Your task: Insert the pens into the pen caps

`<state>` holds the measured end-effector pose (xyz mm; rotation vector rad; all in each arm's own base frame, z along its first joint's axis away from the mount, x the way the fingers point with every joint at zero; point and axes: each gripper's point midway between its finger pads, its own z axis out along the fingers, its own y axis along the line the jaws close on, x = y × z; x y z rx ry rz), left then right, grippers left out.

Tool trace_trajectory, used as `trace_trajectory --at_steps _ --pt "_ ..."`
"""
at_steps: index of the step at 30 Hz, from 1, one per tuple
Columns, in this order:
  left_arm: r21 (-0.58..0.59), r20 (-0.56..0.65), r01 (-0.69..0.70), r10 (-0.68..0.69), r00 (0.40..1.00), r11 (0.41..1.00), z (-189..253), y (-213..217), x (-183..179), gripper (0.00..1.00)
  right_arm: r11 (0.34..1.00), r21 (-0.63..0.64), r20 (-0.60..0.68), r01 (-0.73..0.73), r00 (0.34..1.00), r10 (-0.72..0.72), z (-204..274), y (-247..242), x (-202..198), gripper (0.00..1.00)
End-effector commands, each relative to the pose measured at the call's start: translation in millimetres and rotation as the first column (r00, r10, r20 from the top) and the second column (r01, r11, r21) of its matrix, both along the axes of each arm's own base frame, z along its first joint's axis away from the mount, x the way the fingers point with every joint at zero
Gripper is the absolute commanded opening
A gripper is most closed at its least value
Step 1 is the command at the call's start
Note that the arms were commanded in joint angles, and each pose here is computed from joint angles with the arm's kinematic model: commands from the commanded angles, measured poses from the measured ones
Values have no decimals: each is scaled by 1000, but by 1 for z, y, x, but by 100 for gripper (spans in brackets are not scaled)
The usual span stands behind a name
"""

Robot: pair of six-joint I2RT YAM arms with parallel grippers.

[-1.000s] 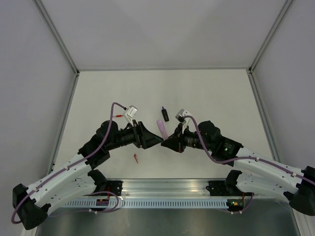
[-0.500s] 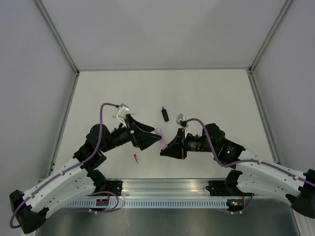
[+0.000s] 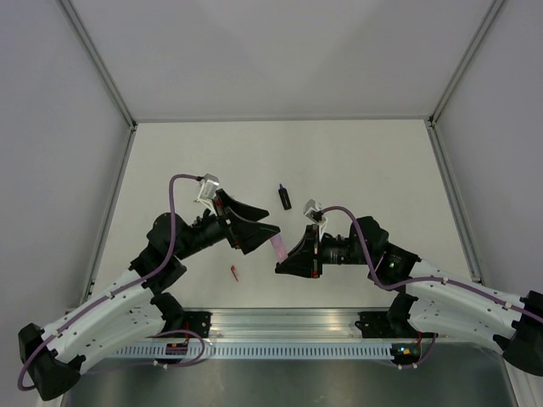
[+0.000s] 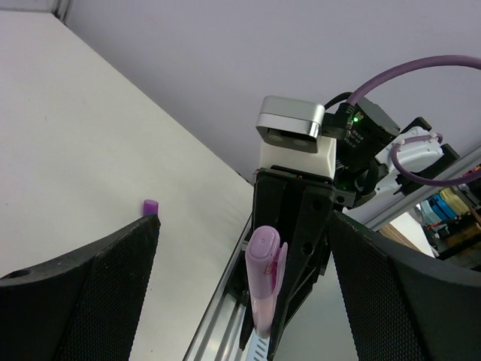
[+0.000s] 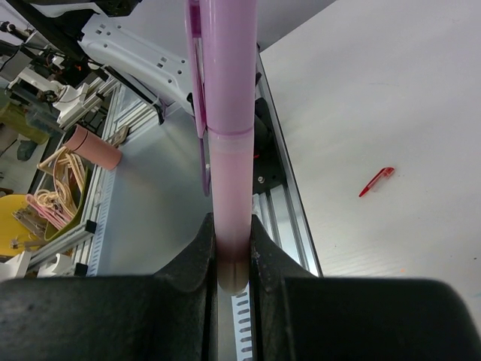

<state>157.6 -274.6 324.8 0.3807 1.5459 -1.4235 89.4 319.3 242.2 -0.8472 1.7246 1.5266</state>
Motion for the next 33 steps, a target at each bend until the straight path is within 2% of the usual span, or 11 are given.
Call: trace_trajectory --at_steps 1,9,10,12,13,15,16,24,28,33 --pt "-73 77 22 -17 997 997 22 1 -6 96 997 71 32 -31 999 29 19 2 -6 0" --pt "-70 61 93 -89 994 993 9 -7 -14 72 996 83 16 -39 999 38 18 6 -6 0" --pt "-76 62 100 -96 993 992 5 -7 -15 62 995 89 21 -39 999 38 20 7 -5 0" --pt "-82 55 106 -101 993 991 2 -8 -15 49 995 94 16 -39 999 38 20 8 -5 0" --pt "-82 50 106 -102 994 991 -1 -8 -15 36 994 99 16 -40 999 39 21 8 -5 0" --pt "-80 47 134 -130 990 988 -4 -10 -20 23 994 102 9 -46 999 45 21 10 -5 0" --pt "-76 44 143 -140 989 987 -6 -11 -21 4 994 102 4 -46 999 45 20 10 -5 0" --pt "-94 7 243 -243 970 966 -27 -11 -41 2 989 148 33 30 999 -35 40 18 14 0" --pt "-98 7 270 -270 963 958 -39 -6 -52 2 974 227 81 26 996 -46 73 21 17 0" --pt "-140 -16 295 -300 954 945 -43 0 -62 2 965 262 126 14 991 -48 97 26 20 0"
